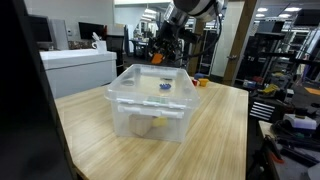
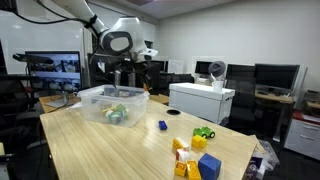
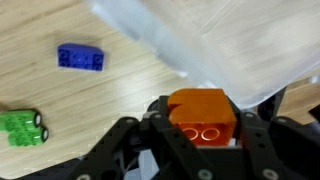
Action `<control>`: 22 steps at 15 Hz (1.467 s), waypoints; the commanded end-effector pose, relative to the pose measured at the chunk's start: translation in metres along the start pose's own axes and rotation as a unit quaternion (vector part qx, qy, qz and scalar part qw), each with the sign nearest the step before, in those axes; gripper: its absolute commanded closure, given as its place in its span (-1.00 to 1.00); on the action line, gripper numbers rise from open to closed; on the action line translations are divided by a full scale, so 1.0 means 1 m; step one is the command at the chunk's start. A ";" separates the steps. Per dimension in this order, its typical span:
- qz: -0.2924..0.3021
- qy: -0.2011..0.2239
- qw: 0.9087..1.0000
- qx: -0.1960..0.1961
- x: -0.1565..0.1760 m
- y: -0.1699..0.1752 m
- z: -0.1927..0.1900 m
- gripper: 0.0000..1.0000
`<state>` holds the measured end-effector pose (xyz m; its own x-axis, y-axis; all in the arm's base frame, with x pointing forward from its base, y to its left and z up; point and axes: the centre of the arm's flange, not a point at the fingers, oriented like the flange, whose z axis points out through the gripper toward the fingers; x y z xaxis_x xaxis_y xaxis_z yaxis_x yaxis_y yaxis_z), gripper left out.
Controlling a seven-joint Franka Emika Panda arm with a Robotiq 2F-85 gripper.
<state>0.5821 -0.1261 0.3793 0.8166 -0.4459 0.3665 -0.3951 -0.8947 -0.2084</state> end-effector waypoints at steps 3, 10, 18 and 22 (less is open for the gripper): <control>-0.107 -0.078 0.990 0.058 -0.101 -0.045 -0.023 0.46; -0.035 -0.076 0.996 0.028 -0.071 0.023 -0.028 -1.00; 0.105 -0.053 0.992 -0.037 -0.033 0.157 -0.011 -1.00; 0.110 -0.061 0.991 -0.056 -0.031 0.164 0.041 -1.00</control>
<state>0.4875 -0.2561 0.3158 0.7612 -0.6157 0.2037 -0.5880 -0.7878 -0.1836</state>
